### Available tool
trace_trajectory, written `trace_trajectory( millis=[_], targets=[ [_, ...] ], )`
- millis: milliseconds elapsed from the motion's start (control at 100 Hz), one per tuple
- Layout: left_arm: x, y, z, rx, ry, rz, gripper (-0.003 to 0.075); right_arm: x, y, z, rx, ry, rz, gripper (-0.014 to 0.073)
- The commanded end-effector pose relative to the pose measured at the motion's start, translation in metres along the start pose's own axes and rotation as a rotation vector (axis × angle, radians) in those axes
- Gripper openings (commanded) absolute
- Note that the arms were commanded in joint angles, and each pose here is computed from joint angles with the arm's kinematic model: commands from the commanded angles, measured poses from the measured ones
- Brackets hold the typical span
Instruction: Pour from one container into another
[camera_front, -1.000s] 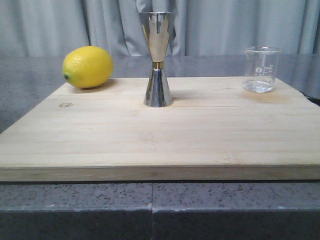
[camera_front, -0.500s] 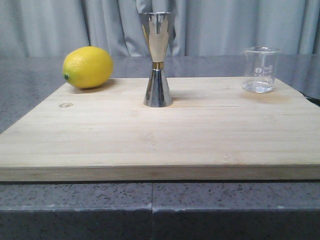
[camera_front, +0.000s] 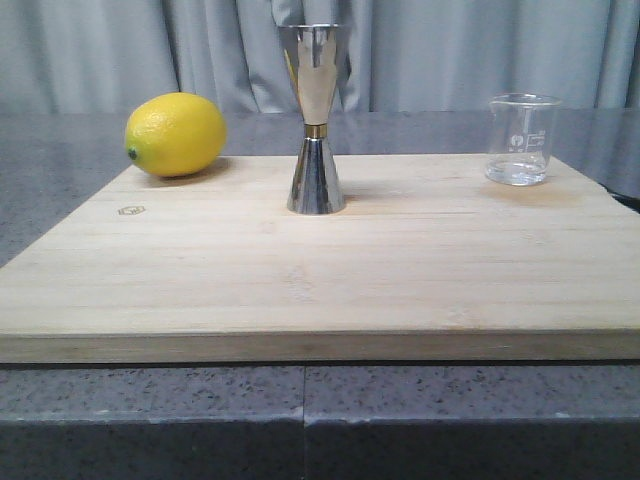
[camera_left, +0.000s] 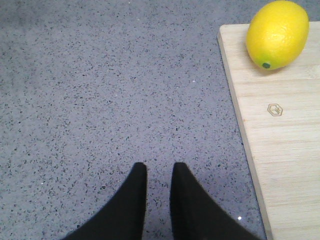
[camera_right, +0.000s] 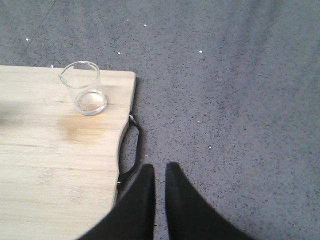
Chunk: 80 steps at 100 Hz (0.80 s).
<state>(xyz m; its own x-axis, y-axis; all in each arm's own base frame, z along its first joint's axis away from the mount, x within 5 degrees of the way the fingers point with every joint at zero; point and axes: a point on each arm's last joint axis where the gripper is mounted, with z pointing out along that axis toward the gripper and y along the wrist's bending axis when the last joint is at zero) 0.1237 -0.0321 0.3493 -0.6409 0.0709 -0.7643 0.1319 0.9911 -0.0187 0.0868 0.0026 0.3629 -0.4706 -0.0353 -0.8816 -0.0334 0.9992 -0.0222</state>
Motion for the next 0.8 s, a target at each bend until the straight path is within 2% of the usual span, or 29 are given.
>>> trace_trajectory(
  millis=[0,580,670,790],
  targets=[
    [-0.0116,-0.0017,-0.0063,0.023,-0.095,-0.008,-0.0015,-0.0127,-0.0005,-0.0041,0.004,-0.095,-0.015,-0.0065],
    [-0.0117,-0.0014,-0.0063,0.018,-0.095,-0.004,-0.0019,-0.0132,-0.0006,-0.0041,0.004,-0.101,-0.017,-0.0072],
    [-0.0102,-0.0039,-0.007,0.053,-0.09,-0.037,-0.0019,-0.0132,-0.0006,-0.0041,0.004,-0.101,-0.017,-0.0072],
    [-0.0021,0.0037,-0.0105,0.051,-0.184,-0.098,-0.0019,-0.0132,-0.0006,-0.0041,0.004,-0.101,-0.017,-0.0072]
  ],
)
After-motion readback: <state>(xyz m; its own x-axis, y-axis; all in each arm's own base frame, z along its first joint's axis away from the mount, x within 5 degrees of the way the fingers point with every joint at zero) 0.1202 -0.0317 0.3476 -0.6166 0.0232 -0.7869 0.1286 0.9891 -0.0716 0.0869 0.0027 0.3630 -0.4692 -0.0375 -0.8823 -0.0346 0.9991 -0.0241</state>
